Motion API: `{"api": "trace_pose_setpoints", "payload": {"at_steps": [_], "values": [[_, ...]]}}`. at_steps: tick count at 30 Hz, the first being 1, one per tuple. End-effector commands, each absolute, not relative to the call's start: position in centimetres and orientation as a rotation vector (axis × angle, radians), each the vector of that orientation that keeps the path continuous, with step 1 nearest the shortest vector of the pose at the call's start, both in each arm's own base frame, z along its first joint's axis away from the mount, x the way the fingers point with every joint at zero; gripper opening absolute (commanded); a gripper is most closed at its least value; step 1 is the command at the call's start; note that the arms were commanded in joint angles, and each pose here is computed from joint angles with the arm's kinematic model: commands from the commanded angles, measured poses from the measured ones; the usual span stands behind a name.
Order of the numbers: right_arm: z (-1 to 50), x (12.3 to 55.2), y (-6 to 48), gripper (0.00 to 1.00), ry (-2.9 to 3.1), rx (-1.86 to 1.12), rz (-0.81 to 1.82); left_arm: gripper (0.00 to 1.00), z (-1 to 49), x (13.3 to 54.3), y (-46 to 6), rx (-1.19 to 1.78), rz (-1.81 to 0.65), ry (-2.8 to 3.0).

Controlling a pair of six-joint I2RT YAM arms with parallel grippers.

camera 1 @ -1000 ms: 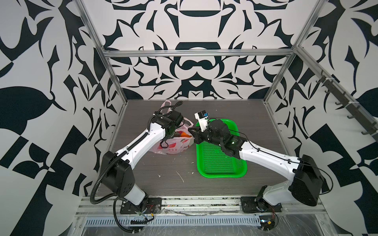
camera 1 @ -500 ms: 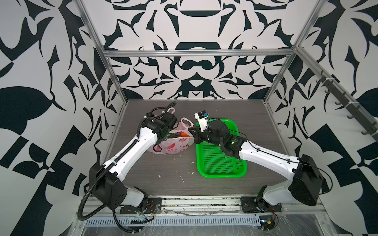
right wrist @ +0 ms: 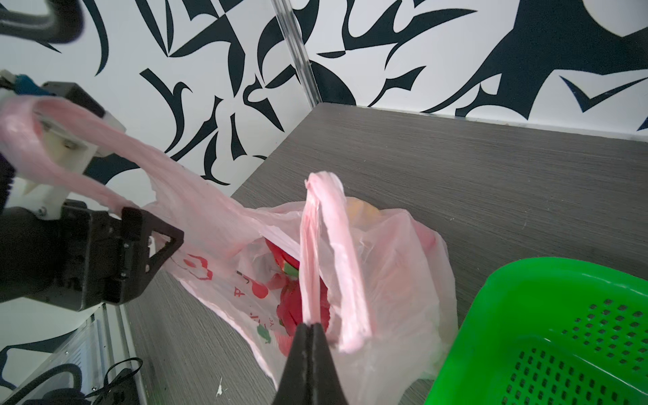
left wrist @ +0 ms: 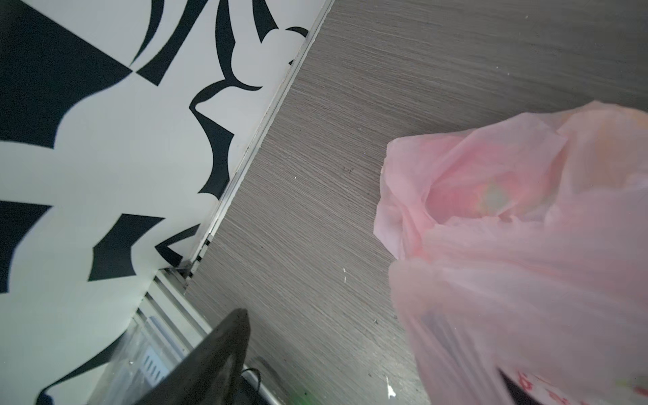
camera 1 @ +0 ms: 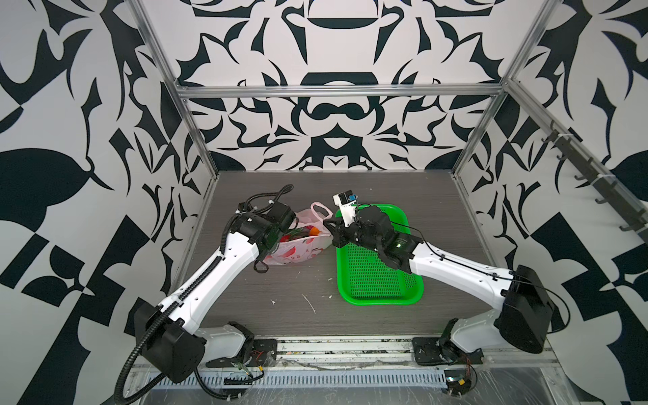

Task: Untie the knot of the plastic bag and take out the fruit
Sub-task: Open the plastic bag at the middle-left of the table.

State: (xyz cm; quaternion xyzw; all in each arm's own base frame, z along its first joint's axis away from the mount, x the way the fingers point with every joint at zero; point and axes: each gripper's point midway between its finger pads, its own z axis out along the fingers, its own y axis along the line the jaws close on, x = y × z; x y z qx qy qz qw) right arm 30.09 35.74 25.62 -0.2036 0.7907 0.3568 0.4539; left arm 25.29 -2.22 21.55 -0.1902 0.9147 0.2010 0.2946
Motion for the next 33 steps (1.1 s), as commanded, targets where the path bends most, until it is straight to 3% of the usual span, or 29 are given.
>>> {"api": "trace_pose_setpoints", "payload": {"at_steps": [1, 9, 20, 27, 33], "values": [[27.8, 30.1, 34.9, 0.00, 1.895, -0.478, 0.868, 0.74, 22.4, 25.5, -1.8, -0.519, 0.471, 2.380], [28.0, 30.2, 34.4, 0.00, 1.896, -0.458, 0.850, 0.72, 22.9, 27.8, -2.5, -0.572, 0.165, 2.294], [27.7, 30.3, 34.2, 0.00, 1.905, -0.446, 0.838, 0.71, 22.7, 31.4, -2.6, -0.541, 0.088, 2.303], [27.6, 30.4, 34.2, 0.00, 1.908, -0.445, 0.830, 0.56, 23.1, 32.3, -2.6, -0.541, 0.041, 2.292], [27.6, 30.5, 34.1, 0.00, 1.912, -0.447, 0.822, 0.34, 23.7, 32.3, -2.3, -0.531, 0.030, 2.280]]}}
